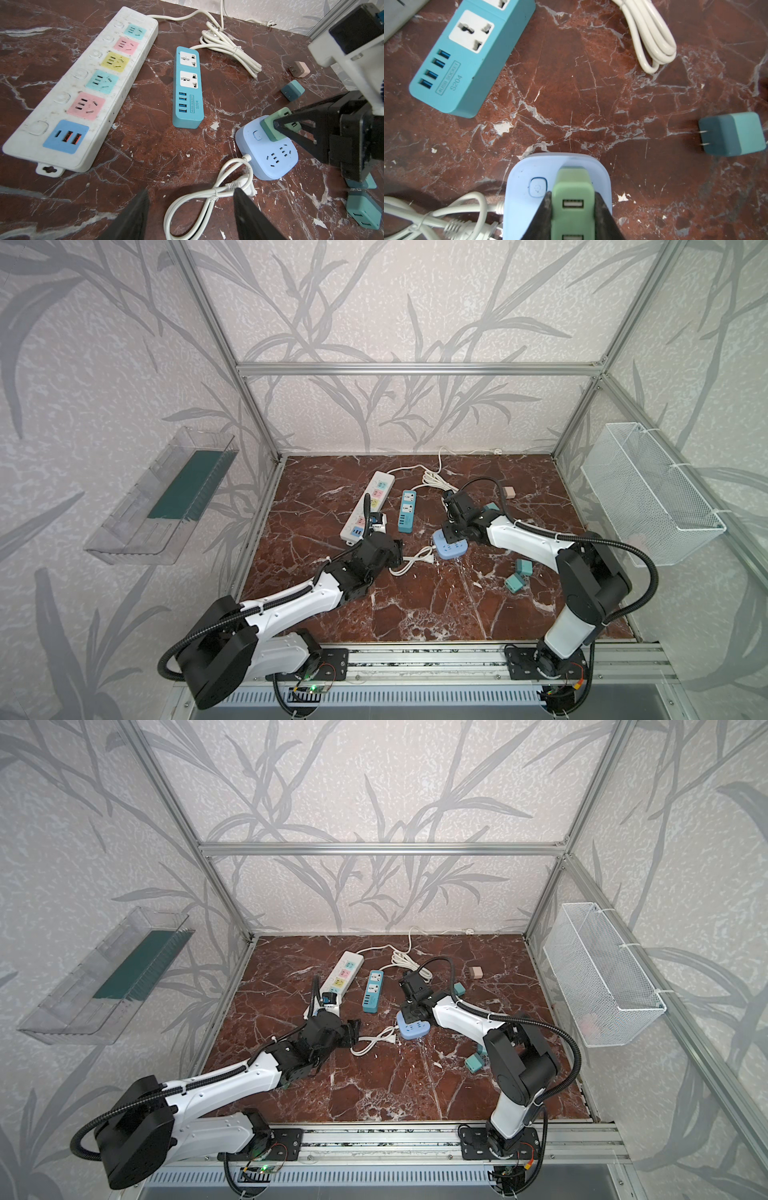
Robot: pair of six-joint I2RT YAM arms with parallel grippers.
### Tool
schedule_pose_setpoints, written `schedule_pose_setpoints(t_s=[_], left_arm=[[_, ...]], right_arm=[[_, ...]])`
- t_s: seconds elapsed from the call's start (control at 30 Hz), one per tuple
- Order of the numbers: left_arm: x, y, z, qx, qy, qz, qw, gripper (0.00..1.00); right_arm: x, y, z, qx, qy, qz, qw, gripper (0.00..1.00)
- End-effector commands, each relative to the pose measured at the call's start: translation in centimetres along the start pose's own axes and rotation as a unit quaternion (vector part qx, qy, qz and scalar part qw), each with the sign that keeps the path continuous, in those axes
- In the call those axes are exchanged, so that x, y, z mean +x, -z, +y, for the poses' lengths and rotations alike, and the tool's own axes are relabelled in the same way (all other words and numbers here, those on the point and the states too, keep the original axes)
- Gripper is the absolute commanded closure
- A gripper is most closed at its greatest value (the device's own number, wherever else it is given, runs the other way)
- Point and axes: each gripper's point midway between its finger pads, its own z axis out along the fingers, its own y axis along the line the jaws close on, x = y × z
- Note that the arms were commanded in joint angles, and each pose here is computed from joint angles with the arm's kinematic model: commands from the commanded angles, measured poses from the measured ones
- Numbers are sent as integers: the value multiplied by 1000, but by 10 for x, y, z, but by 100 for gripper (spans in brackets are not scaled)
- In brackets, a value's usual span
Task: Insert the plug
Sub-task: 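Open the right gripper and lift it away from the seated green adapter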
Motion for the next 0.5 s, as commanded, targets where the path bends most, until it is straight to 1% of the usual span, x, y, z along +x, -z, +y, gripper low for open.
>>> schedule_pose_setpoints(t_s=[0.0, 0.13, 0.27, 0.4, 0.47], left_arm=[[-11, 4, -1, -3, 5, -11, 1000, 35], [-13, 7, -2, 1, 13, -9, 1000, 35], [-14, 13, -6, 12, 27, -5, 1000, 35], [-16, 21, -8, 23, 45, -4, 999, 35], [-15, 24, -7, 28, 56, -4, 998, 35]], right_arm=[[28, 2, 4, -16, 26, 65, 997, 49], [1, 35, 4, -25, 17, 22, 999, 37], [-15, 68, -8, -13, -12, -16, 1000, 35], [-5, 89, -28, 5, -73, -43, 996, 35], [11, 95, -41, 27, -97, -53, 993, 35]])
